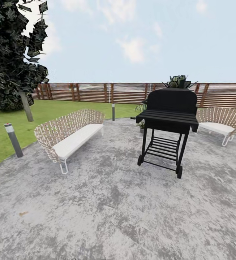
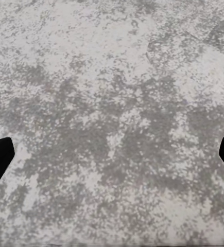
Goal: Pick up the pesticide atomizer in the garden and spray insectifuge to fully cover both potted plants in the garden.
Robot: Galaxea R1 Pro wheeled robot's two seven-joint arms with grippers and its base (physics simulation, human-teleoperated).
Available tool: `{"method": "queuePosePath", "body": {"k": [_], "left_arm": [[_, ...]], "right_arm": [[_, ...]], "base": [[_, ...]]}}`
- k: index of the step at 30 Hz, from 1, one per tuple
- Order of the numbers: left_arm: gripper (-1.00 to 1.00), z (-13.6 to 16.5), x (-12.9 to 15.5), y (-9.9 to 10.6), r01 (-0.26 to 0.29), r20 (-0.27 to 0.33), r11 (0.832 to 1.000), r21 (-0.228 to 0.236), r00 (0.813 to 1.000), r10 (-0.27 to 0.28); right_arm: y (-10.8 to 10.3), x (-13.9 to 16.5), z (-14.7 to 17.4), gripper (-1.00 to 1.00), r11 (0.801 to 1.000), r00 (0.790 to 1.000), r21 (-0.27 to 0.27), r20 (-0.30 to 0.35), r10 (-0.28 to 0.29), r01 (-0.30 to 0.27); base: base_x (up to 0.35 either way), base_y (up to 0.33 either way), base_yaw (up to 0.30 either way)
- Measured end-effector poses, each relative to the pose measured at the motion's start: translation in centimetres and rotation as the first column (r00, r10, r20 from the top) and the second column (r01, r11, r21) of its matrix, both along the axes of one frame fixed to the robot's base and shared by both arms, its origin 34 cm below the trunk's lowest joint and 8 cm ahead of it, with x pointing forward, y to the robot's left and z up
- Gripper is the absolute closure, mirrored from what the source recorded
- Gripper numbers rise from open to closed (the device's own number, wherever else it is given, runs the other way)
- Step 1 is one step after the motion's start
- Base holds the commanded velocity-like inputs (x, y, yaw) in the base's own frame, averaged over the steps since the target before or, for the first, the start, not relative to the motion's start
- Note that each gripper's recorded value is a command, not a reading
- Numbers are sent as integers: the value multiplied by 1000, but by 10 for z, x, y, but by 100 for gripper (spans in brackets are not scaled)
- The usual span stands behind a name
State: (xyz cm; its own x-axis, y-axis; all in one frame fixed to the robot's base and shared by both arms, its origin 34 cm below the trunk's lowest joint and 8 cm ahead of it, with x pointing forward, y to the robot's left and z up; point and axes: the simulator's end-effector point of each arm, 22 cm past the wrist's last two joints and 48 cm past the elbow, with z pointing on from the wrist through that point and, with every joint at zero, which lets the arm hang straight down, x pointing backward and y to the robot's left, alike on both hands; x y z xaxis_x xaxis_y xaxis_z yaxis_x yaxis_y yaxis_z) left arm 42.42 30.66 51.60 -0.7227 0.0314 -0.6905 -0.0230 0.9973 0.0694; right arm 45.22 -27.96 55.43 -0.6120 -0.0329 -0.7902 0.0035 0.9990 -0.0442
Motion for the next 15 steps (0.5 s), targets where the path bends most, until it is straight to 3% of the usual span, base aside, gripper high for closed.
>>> {"method": "queuePosePath", "body": {"k": [5,15], "left_arm": [[-100,0,-1,1,-1,-1,1000,0,1000,1],[-100,0,0,2,-2,-2,1000,2,1000,2]], "right_arm": [[0,0,0,-100,1000,1000,0,-1,0,0],[1,-1,-1,-100,1000,1000,1,-4,0,0]], "base": [[-7,-103,280],[0,-6,280]]}}
